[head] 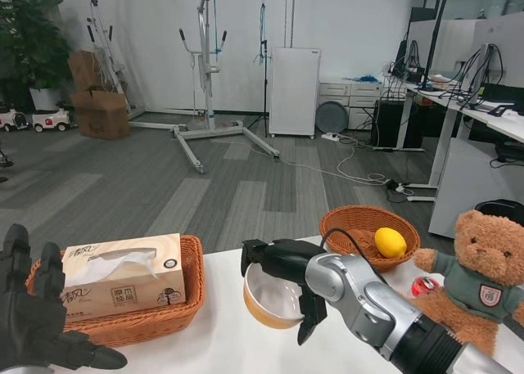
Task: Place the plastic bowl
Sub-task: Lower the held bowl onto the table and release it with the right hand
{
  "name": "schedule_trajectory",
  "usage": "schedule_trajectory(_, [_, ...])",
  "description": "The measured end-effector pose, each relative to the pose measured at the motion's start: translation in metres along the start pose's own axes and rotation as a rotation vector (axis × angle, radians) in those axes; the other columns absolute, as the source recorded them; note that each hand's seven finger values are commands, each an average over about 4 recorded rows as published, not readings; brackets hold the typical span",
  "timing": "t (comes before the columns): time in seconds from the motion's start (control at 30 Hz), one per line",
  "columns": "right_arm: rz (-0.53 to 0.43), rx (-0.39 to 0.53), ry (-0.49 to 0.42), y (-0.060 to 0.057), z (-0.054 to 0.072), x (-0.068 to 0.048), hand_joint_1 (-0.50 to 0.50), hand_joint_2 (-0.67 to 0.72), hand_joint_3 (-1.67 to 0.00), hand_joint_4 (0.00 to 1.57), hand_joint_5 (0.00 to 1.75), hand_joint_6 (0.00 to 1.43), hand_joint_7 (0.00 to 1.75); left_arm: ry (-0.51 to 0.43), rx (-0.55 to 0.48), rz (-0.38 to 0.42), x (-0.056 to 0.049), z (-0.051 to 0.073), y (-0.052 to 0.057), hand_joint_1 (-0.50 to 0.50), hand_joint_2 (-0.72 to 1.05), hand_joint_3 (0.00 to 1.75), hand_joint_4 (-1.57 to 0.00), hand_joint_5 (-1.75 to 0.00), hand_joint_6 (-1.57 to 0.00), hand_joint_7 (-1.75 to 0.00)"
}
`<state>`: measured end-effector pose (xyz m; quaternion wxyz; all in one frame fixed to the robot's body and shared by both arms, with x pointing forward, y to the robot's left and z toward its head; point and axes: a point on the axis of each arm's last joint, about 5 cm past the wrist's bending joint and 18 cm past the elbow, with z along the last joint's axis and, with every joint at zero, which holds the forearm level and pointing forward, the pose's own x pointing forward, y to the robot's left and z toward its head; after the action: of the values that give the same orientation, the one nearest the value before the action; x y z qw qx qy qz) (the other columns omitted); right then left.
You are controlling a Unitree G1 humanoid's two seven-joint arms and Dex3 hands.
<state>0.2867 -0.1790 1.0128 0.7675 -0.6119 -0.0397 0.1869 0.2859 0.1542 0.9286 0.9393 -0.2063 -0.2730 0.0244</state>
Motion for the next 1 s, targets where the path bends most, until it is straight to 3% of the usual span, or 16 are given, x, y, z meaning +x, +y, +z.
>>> schedule_trajectory(0.5, [0.020, 0.001, 0.031, 0.003, -0.006, 0.002, -0.38, -0.54, -0.87, 0.23, 1.45, 0.43, 1.61, 0.000, 0.000, 0.000, 0.000, 0.000, 0.000, -0.50, -0.72, 0.00, 0.00, 0.00, 0.00, 0.00])
schedule_trajectory(0.73, [0.071, -0.003, 0.115, 0.012, -0.022, 0.005, -0.38, -0.54, -0.87, 0.23, 1.45, 0.44, 1.61, 0.002, 0.002, 0.001, 0.000, 0.000, 0.000, -0.50, -0.72, 0.09, 0.00, 0.00, 0.00, 0.00])
schedule_trajectory(1.0, [0.111, -0.003, 0.182, 0.026, -0.047, 0.007, -0.39, -0.54, -0.87, 0.23, 1.38, 0.43, 1.61, 0.005, 0.004, 0.000, 0.000, 0.000, 0.001, -0.50, -0.72, 0.04, 0.00, 0.00, 0.00, 0.00])
